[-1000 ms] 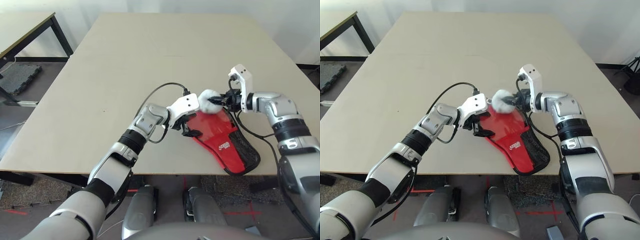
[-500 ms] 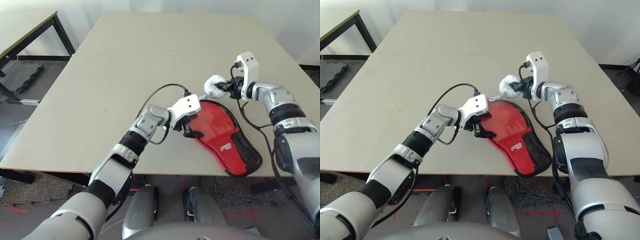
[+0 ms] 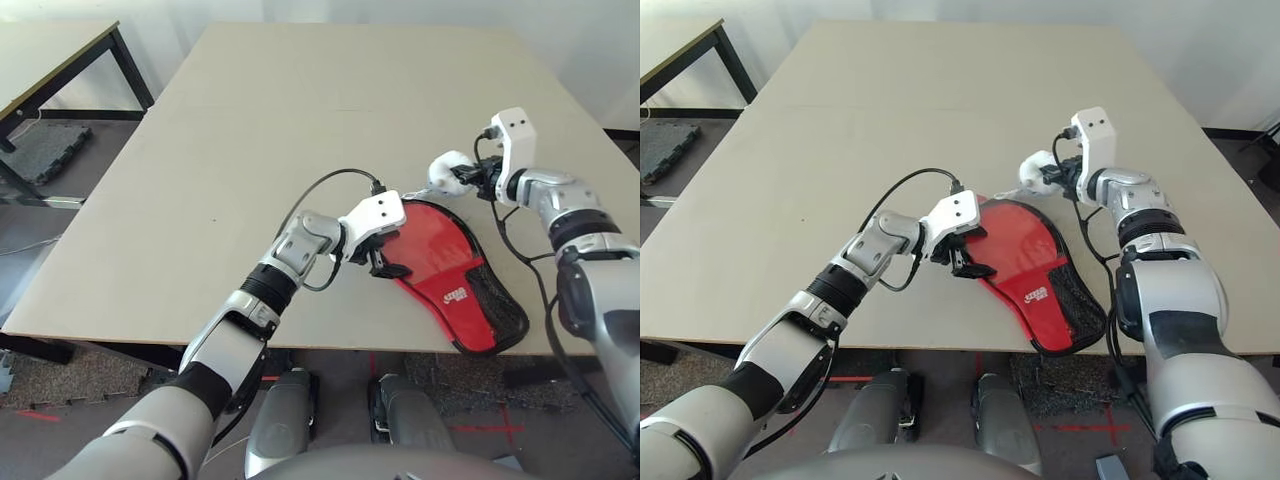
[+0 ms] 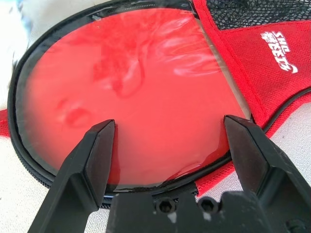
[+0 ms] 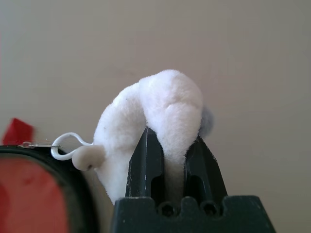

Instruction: Store the ping-pong paddle in its case and zip it.

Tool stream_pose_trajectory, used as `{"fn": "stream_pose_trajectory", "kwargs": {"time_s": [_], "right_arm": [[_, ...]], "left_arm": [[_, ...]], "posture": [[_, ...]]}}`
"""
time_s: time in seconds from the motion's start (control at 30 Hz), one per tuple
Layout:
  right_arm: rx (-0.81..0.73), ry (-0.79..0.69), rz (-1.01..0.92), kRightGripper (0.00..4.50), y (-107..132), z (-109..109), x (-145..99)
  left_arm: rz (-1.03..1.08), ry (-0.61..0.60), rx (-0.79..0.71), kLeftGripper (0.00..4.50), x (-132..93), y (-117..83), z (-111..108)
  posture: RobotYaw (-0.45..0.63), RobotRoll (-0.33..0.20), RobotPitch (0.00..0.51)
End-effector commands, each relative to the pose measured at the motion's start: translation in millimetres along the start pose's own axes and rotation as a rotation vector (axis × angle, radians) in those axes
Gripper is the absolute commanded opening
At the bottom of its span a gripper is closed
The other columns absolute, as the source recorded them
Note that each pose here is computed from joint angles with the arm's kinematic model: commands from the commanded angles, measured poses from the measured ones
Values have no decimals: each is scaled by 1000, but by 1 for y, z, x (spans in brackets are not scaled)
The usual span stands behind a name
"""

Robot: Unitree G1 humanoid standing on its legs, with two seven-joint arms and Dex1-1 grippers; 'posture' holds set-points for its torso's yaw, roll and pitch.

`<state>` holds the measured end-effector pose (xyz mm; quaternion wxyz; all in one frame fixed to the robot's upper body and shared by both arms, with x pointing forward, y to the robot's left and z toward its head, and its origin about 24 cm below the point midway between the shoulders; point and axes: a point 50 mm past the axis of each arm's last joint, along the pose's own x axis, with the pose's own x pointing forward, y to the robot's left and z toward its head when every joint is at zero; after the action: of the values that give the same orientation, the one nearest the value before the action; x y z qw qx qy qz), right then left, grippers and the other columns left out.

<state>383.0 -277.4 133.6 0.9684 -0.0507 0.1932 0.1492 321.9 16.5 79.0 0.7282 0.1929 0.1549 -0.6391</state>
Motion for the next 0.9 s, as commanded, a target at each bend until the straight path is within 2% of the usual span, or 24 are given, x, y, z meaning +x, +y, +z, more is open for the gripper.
{"fn": "stream_pose_trajectory", "kwargs": {"time_s": [0.03, 0.23, 0.47, 0.7, 0.9], "right_arm": [[-2, -13, -92, 125, -21, 1, -15], [-15, 14, -104, 125, -36, -4, -30], [-30, 117, -105, 125, -67, -22, -70], [-40, 301, 129, 125, -72, -51, -103], [18, 351, 417, 124, -49, -52, -115]], "left_arm": [[-36, 70, -31, 4500, 7, -8, -17], [-39, 71, -26, 4500, 8, -9, -16], [-44, 71, -20, 4500, 9, -8, -16], [-48, 72, -14, 4500, 10, -7, -15], [-53, 70, -10, 4500, 12, -6, -14]], "posture": [[48, 0, 92], [41, 0, 92], [20, 0, 98], [-1, 0, 106], [-12, 0, 110]]}}
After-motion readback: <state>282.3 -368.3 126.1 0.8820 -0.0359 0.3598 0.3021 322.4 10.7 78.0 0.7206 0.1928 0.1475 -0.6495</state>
